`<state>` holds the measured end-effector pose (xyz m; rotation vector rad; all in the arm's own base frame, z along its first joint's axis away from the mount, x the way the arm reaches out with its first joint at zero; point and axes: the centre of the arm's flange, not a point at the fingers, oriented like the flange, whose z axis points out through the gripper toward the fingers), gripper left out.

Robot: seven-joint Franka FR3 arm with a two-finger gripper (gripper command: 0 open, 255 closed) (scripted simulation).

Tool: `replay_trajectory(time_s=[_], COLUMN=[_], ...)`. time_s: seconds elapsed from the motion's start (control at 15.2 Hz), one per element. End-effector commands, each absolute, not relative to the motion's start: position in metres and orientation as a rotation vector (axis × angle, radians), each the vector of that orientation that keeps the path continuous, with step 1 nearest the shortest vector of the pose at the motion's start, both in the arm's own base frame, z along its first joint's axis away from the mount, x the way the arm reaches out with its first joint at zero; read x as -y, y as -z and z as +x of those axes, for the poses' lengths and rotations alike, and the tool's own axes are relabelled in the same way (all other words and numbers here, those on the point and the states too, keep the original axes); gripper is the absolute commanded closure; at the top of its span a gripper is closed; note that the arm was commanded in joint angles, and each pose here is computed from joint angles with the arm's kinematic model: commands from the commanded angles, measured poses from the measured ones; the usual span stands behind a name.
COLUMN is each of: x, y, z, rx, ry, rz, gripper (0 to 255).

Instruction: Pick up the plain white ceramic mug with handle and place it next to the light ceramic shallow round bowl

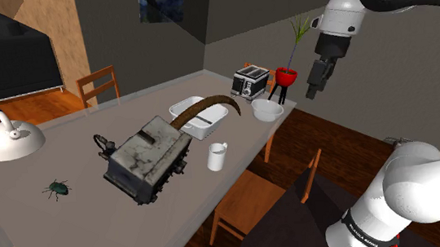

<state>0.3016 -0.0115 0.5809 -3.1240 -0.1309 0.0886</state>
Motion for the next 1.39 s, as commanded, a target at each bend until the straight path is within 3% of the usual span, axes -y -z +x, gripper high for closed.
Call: replay_trajectory(time_s=[0.0, 1.32], x=[0.011, -0.042], y=[-0.581, -0.374], z=[0.302, 0.469], rx=[0.131, 0.459], ry=[-0.089, -0.183], rz=[-3.124, -3.132], gripper=[0, 0])
